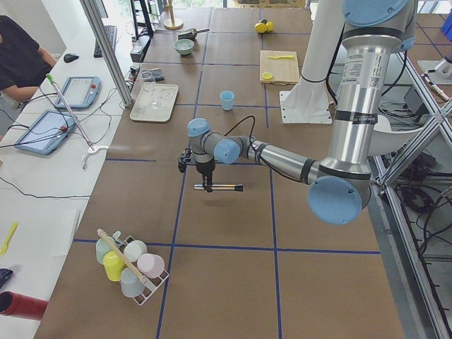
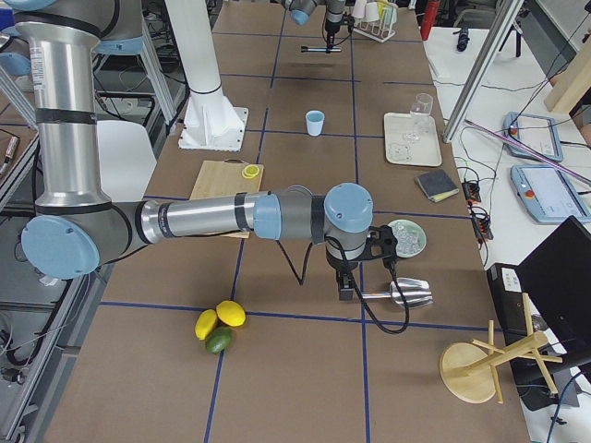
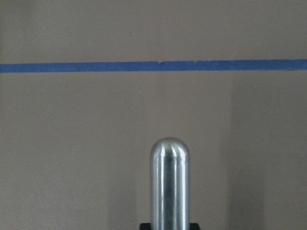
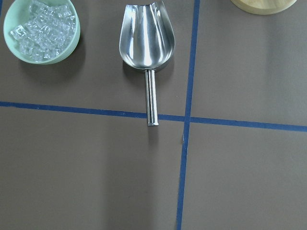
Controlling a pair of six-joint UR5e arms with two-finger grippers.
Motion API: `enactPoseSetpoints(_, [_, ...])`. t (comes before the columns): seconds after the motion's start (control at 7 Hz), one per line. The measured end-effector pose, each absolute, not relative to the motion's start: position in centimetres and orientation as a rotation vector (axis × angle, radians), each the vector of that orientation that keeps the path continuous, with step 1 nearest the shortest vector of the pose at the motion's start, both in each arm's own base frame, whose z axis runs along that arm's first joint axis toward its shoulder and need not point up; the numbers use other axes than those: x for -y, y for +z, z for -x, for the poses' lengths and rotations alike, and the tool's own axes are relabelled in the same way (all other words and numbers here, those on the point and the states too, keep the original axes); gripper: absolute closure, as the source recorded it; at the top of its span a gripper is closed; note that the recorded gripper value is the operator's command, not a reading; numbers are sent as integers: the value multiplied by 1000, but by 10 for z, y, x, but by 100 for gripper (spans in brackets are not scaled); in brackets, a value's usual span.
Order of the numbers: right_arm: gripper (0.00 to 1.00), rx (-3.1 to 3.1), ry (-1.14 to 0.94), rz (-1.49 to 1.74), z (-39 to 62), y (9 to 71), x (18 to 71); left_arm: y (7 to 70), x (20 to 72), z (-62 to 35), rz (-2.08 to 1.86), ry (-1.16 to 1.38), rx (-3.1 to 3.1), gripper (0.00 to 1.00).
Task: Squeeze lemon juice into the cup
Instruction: 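Lower the muddler upright onto the table and open the left gripper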
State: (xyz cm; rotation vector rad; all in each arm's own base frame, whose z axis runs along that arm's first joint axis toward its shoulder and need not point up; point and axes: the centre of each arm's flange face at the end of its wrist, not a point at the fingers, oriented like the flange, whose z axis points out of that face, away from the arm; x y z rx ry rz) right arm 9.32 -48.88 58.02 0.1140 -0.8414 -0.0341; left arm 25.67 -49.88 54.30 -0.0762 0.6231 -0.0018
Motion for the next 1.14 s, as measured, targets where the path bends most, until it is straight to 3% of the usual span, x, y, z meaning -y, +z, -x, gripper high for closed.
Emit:
enactPoseSetpoints(0.57, [0,842,-34,-114,-93,580,489,553,515,-268,41,6,-623,100])
enactPoseSetpoints(0.71, [0,842,-34,-115,-93,579,489,553,516,-270,38,9,-624,67])
enactPoseSetpoints(0.86, [0,842,-35,-117,-93,579,490,553,516,-272,37,11,-625,1])
enactPoseSetpoints(1.14, [0,843,-36,-119,-93,577,490,553,515,-273,40,6,-626,0])
